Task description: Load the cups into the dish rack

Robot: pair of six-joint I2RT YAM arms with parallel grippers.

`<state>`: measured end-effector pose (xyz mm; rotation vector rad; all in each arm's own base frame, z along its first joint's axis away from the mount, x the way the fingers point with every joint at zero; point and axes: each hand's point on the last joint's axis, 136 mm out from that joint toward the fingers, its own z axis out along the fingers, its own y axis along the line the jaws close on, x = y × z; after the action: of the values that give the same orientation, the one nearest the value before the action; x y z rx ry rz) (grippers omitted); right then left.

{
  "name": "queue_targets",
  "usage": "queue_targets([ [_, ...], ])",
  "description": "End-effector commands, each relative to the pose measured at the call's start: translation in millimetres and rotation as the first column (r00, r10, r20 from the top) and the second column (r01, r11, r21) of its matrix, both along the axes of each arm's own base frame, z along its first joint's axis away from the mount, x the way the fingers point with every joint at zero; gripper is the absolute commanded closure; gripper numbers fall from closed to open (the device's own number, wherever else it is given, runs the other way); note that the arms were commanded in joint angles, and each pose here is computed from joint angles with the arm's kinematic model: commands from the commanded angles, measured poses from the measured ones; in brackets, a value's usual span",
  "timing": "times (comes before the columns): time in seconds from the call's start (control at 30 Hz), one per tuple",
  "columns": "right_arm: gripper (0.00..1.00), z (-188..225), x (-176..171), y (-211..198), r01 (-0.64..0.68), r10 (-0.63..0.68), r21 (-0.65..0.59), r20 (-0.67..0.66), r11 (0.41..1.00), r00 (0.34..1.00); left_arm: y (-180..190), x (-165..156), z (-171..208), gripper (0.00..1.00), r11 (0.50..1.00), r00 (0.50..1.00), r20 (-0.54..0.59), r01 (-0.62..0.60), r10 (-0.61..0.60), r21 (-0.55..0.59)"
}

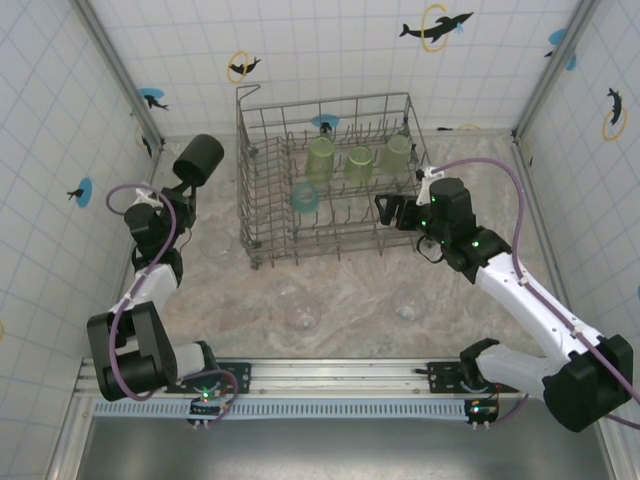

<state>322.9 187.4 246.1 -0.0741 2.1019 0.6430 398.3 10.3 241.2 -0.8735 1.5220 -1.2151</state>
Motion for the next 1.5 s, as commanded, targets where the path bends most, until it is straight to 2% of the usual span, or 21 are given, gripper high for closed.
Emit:
queue_targets([
  [0.0, 0.00, -0.8, 1.6, 7.0, -0.017, 0.017, 0.029, 0.002, 0.999, 1.000, -7.3, -3.9, 76.7, 1.00, 0.998, 0.962, 0.265, 0.052, -0.059, 0.034],
  [0.3, 0.00, -7.1, 4.4, 16.5, -0.046, 0.047, 0.033, -0.033, 0.998, 0.998, -14.2, -4.7, 87.6, 1.00, 0.991, 0.941, 0.322, 0.127, -0.104, -0.050],
  [0.57, 0.00, -7.4, 6.7, 21.3, -0.055, 0.057, 0.037, -0.037, 0.998, 0.998, -35.3, -3.7, 105.8, 1.00, 0.979, 0.914, 0.360, 0.203, -0.187, -0.008],
  [0.87, 0.00, -3.5, 7.5, 26.2, -0.059, 0.060, 0.047, -0.032, 0.997, 0.998, -71.1, 2.7, 110.8, 1.00, 0.959, 0.897, 0.347, 0.281, -0.272, 0.024],
  [1.13, 0.00, -5.1, 7.2, 27.0, -0.063, 0.065, 0.046, -0.039, 0.997, 0.997, -118.3, 8.8, 123.7, 1.00, 0.929, 0.875, 0.312, 0.349, -0.371, 0.125],
  [1.47, 0.00, 1.8, 4.9, 24.8, -0.065, 0.066, 0.055, -0.022, 0.996, 0.998, -173.7, 9.2, 119.7, 1.00, 0.878, 0.826, 0.299, 0.463, -0.477, 0.122],
])
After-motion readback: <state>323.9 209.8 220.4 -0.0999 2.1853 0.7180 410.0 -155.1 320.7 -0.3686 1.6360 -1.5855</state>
